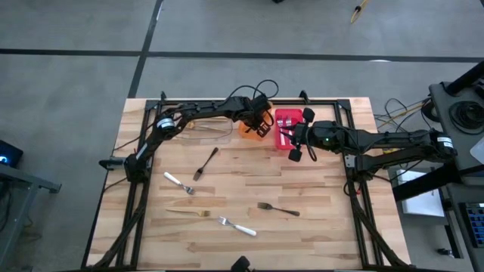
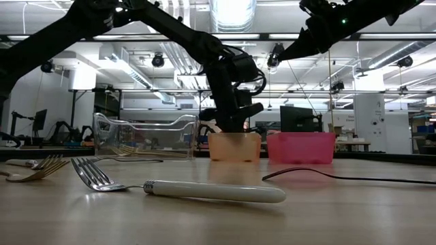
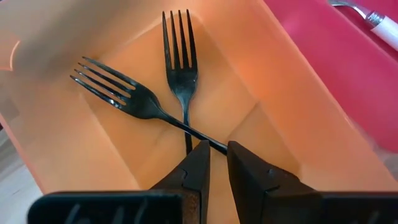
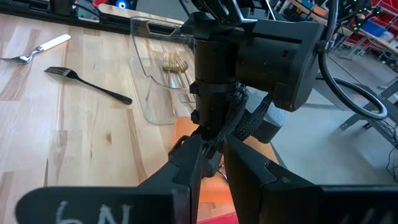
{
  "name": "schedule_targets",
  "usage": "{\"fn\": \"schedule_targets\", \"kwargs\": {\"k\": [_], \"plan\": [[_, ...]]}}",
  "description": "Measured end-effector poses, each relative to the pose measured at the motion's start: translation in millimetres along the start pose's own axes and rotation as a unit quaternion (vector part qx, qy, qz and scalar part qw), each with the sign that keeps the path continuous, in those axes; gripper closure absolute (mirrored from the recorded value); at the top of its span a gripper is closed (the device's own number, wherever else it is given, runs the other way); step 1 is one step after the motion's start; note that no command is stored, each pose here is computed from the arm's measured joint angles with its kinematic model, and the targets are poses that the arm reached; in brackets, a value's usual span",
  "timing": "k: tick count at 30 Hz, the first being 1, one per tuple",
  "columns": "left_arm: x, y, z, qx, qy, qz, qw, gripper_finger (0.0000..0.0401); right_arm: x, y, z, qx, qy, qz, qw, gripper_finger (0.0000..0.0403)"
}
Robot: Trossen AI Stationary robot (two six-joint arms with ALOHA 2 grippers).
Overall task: Sort silverware by color (type)
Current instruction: Put the black fork into the orange bin
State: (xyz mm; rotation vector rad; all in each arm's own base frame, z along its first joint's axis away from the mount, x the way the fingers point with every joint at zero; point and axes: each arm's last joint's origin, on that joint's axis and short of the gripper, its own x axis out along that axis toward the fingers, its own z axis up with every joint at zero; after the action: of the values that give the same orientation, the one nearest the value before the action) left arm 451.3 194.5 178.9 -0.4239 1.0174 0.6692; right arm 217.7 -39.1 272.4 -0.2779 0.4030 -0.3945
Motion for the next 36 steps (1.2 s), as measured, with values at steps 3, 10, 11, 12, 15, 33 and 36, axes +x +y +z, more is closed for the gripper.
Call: {"fn": "schedule_targets", "kwargs": {"k": [3, 10, 11, 12, 15, 33, 36], "plan": [[0, 0, 0, 0.0, 0.0, 0.0, 1.0, 0.0358, 0, 0, 0, 0.004, 0.0, 0.0, 1.0, 0.0344], [-8, 1, 1, 0.168, 0.022, 0.003, 0.985, 0.0337, 0, 0, 0, 0.015, 0.0, 0.0, 1.0, 0.0344], [-11, 1, 3, 0.196, 0.023, 0.001, 0.98, 0.0336, 0, 0, 0, 0.017, 0.001, -0.001, 1.0, 0.0344], [-14, 1, 5, 0.228, 0.023, -0.003, 0.973, 0.0334, 0, 0, 0, 0.019, 0.002, -0.004, 1.0, 0.0344], [-21, 1, 6, 0.357, 0.039, -0.032, 0.933, 0.0333, 0, 0, 0, 0.023, 0.001, -0.004, 1.0, 0.0344], [-13, 12, 14, 0.593, -0.042, -0.106, 0.797, 0.0317, -2, -4, 12, -0.001, -0.033, -0.014, 0.999, 0.0344], [-6, 18, 11, 0.599, -0.041, -0.113, 0.792, 0.0297, -2, -4, 12, -0.002, -0.033, -0.014, 0.999, 0.0344]]}}
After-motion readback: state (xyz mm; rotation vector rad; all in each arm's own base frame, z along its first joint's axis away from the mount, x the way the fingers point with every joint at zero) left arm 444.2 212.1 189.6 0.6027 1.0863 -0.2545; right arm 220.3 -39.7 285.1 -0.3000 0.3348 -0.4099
